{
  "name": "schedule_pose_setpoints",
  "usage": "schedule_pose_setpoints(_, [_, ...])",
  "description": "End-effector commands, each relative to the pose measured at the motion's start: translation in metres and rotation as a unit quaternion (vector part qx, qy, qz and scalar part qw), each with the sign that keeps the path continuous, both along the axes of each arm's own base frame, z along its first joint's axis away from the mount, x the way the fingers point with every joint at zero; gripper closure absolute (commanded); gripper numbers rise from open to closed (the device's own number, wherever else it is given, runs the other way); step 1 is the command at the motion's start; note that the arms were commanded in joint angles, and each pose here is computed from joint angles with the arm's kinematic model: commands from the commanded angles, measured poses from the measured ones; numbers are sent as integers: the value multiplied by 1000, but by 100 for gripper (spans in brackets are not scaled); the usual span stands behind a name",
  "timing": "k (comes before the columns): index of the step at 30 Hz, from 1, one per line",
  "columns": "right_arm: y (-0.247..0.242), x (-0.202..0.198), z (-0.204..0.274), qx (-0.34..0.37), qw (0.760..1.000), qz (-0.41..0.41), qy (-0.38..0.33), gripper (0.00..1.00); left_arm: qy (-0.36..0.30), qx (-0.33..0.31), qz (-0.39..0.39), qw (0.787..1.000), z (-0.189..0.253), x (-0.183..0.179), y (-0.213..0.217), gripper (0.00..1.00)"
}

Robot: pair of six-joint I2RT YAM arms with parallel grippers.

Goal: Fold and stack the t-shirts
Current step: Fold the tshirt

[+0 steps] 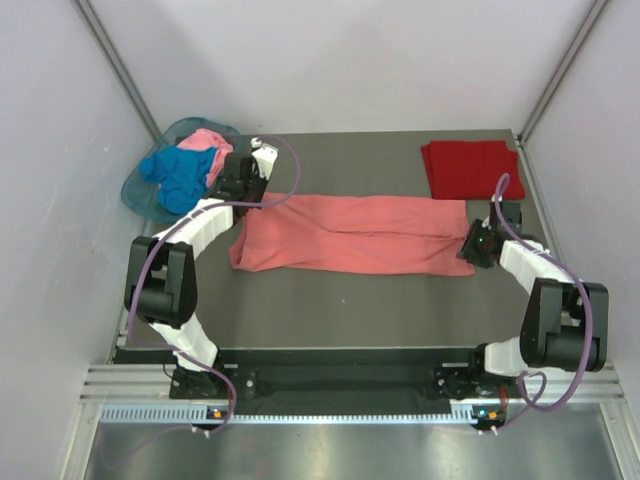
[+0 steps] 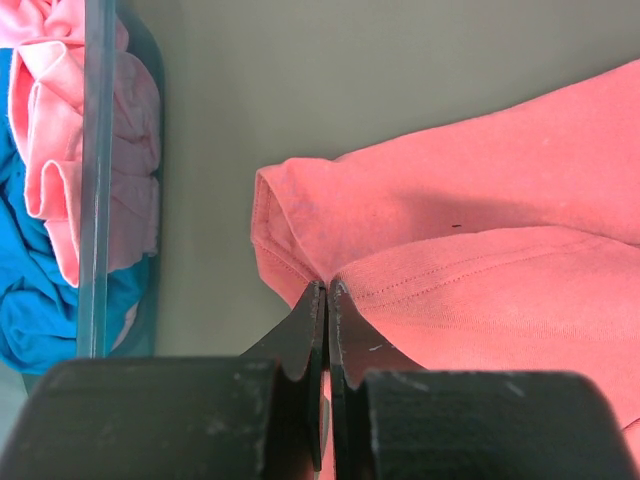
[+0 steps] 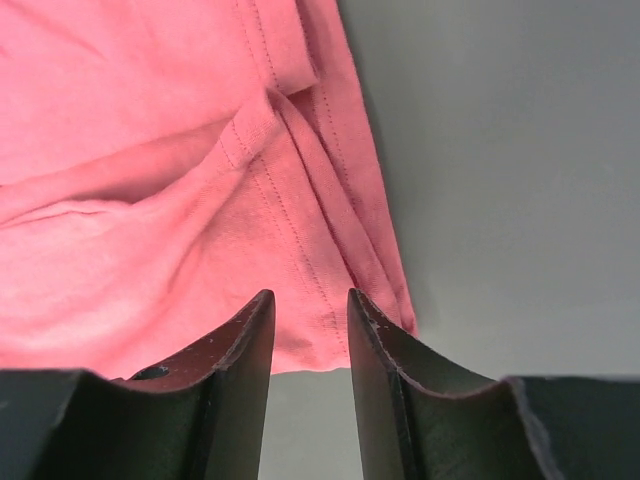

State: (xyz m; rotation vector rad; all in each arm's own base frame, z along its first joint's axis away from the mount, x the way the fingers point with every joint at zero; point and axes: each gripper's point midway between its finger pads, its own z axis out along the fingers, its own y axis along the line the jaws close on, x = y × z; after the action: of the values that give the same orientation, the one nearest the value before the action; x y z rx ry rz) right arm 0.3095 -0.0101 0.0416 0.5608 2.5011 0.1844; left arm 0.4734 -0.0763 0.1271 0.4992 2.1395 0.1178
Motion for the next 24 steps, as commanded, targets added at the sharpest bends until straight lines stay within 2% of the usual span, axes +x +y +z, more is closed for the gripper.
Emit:
schedule_pose_setpoints(1, [-6,13,1,-4,1000,17,-13,64,-40,0,3,999,24,15,2,100])
schedule_pose_setpoints(12, [-14,9,-7,-22,1000,9,-3,64,-41,-5,4,999,24,17,1,100])
schedule_pose_setpoints(14, [-19,8,-6,-31,999,-3,0,67,-42,-6,4,999,25,18,1,100])
schedule_pose_setpoints(15, [-21,3,-10,-31,999,-7,12,69,-42,-6,4,999,26,18,1,100])
schedule_pose_setpoints(19, [-24,-14,-21,-29,998,-32,38,87,-45,-4,6,999,28,19,1,100])
schedule_pose_setpoints(24, [-29,-29,-27,-31,995,-77,48,96,-42,-4,6,999,26,19,1,100])
